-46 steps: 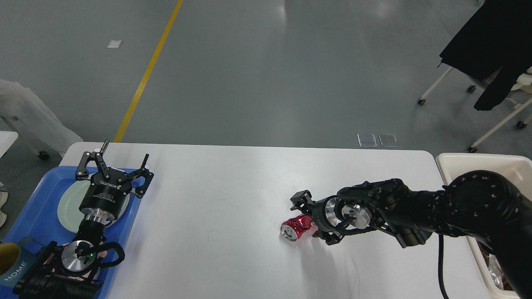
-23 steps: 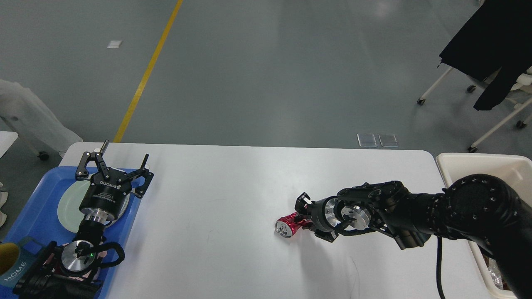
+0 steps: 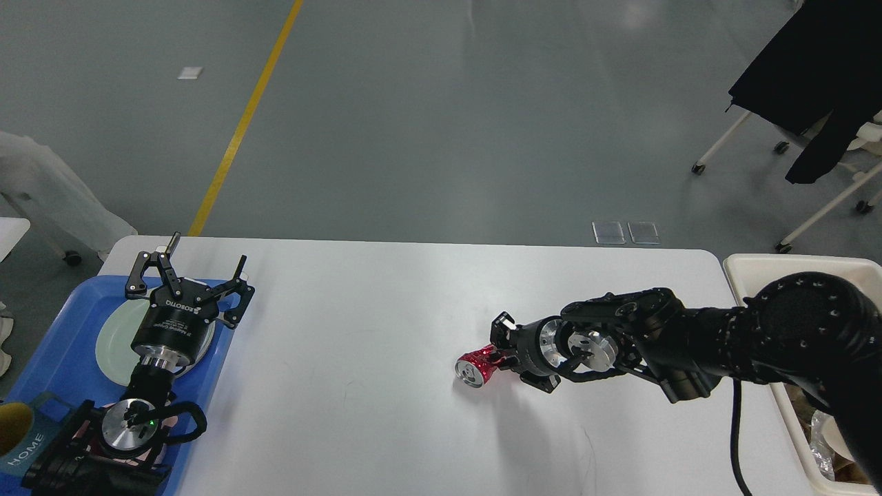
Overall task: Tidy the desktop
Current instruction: 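Carry the red can into the white bin and release it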
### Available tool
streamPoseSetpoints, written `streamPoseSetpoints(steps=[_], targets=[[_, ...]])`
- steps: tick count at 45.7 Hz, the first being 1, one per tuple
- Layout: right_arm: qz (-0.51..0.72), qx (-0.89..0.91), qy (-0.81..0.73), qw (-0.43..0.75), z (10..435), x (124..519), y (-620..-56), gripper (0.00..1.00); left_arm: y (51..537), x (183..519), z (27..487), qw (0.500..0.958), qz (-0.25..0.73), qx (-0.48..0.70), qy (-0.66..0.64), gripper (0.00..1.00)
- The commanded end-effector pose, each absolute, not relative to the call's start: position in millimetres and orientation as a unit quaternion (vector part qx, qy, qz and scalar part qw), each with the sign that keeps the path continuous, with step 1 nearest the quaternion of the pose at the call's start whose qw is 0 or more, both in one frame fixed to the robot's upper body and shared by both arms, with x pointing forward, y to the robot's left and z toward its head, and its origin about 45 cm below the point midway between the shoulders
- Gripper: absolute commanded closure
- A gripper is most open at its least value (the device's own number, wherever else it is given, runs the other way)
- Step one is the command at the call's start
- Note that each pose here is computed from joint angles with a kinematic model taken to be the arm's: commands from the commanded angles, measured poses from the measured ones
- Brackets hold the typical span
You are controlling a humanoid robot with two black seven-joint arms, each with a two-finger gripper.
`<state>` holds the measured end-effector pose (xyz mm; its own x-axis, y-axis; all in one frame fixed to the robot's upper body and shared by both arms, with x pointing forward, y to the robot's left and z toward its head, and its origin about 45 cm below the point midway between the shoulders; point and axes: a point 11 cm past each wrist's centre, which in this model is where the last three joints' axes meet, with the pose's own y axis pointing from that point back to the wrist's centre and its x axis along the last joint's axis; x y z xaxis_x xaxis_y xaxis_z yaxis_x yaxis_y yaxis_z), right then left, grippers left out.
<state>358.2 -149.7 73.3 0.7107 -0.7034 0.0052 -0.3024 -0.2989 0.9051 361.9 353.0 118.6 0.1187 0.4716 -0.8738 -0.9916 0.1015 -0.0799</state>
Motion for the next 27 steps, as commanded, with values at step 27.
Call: streamPoseSetpoints(steps=[27], targets=[[-0.087,0.668,-0.157,0.722,242.0,330.0,-257.2,1.0,353.0,361.9,118.6,0.652,0.561,-0.367,0.355,0.03]])
